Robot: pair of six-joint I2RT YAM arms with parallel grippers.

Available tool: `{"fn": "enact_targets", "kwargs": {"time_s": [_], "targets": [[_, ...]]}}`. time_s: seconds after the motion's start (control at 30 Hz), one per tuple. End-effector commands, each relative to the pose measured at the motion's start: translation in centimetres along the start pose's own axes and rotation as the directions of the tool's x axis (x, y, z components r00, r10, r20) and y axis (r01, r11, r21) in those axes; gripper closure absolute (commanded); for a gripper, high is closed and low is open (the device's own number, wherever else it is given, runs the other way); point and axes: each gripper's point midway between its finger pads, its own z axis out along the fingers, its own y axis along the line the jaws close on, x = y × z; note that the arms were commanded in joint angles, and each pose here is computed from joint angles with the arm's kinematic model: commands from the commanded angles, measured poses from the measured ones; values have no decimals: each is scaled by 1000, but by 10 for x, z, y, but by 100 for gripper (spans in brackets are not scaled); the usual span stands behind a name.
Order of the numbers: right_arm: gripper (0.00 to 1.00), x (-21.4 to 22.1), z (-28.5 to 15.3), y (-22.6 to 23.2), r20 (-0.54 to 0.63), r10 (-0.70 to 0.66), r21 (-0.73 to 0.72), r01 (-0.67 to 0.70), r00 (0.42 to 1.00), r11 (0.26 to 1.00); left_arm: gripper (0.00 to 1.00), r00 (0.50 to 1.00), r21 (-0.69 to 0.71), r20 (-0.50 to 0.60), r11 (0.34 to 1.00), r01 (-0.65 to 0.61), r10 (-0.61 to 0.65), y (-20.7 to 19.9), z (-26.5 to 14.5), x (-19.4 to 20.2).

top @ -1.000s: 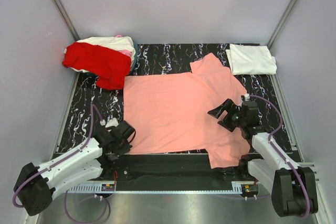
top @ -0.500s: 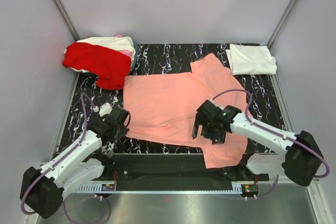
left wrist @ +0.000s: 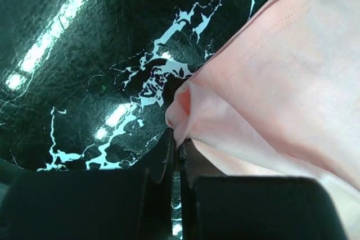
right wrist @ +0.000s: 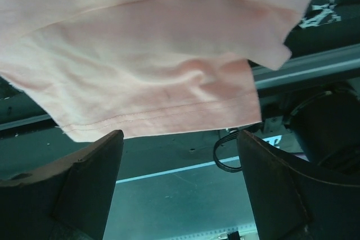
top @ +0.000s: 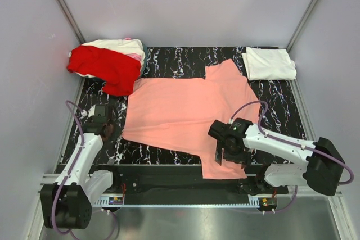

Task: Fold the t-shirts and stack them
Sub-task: Fold the tshirt

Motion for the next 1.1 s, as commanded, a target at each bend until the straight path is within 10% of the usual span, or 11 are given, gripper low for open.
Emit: {"fn": "enact_targets", "kwargs": {"time_s": [0.0,0.23,0.83,1.07], "targets": [[12,9,-1,23,-52,-39,-86,34,998,996,100,999,106,17,994,-29,27,-24,-7,-15],[26,52,33,44,-223,-68,-197,23,972,980,100,999,118,23,993,-27,25,-26,-8,-17],[64,53,48,53,-164,-132,-155,106,978,982,100,999,141,30,990,-28,24,-27,-11,-16],[100,46,39,47,-125,-103,-149,84,987,985,100,1000,170,14,985,-28,26,-31,-14,-13]]}}
